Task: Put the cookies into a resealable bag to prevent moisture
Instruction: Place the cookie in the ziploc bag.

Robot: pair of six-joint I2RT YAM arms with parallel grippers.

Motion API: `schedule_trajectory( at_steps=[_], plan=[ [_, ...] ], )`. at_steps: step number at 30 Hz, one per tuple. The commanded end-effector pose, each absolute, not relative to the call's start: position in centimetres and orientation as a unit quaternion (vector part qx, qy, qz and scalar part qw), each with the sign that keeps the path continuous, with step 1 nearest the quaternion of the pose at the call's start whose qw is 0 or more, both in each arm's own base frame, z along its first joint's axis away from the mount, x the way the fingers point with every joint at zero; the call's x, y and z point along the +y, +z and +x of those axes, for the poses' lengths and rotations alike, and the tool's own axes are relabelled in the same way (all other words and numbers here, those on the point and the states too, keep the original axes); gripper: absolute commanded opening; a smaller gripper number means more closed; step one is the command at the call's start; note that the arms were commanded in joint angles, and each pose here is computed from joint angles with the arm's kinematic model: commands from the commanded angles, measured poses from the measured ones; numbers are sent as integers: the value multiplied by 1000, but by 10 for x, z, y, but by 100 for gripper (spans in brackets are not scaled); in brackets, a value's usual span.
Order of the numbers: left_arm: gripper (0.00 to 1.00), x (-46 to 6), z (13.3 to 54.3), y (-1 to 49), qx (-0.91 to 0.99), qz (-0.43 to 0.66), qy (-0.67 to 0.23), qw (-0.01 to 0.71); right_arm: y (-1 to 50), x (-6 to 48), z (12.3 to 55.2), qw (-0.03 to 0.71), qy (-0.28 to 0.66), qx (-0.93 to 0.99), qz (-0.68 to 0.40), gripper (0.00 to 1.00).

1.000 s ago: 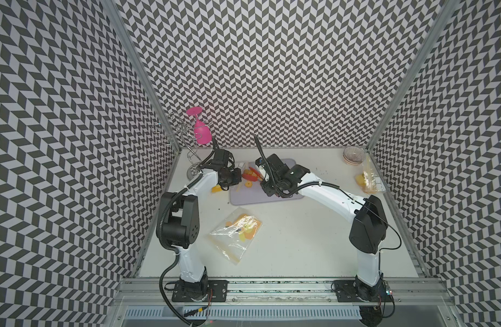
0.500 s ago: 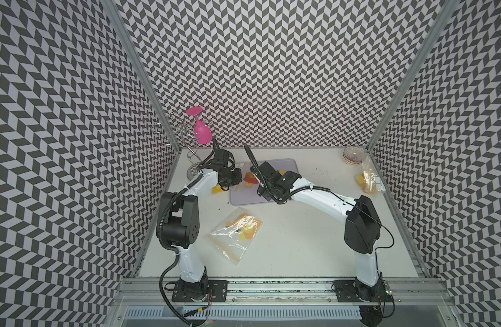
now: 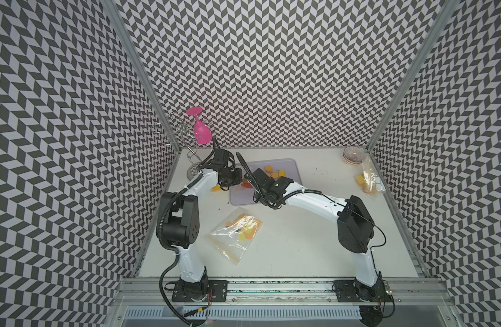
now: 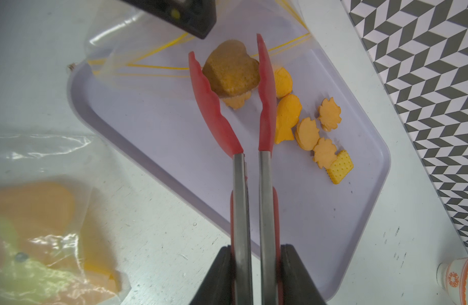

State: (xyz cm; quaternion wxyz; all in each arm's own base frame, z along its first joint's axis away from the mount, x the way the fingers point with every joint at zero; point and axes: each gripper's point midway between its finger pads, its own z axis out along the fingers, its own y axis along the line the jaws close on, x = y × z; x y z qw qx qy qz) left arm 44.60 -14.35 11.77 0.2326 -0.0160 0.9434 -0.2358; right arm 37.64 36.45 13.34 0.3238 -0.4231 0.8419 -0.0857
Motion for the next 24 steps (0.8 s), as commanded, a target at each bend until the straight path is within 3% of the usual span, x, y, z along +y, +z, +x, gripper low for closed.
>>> schedule_trajectory(
  at_steps=[1, 14, 24],
  plan=[
    [0, -153, 449, 135, 932, 11, -257, 254, 150, 381, 391, 360, -72, 836, -408, 31],
    [0, -155, 448, 138, 930, 14, -262, 257, 164, 404, 402, 340, 93, 863, -362, 30],
    [0, -150, 449, 140, 930, 7, -258, 262, 155, 382, 420, 329, 67, 890, -308, 28]
  ],
)
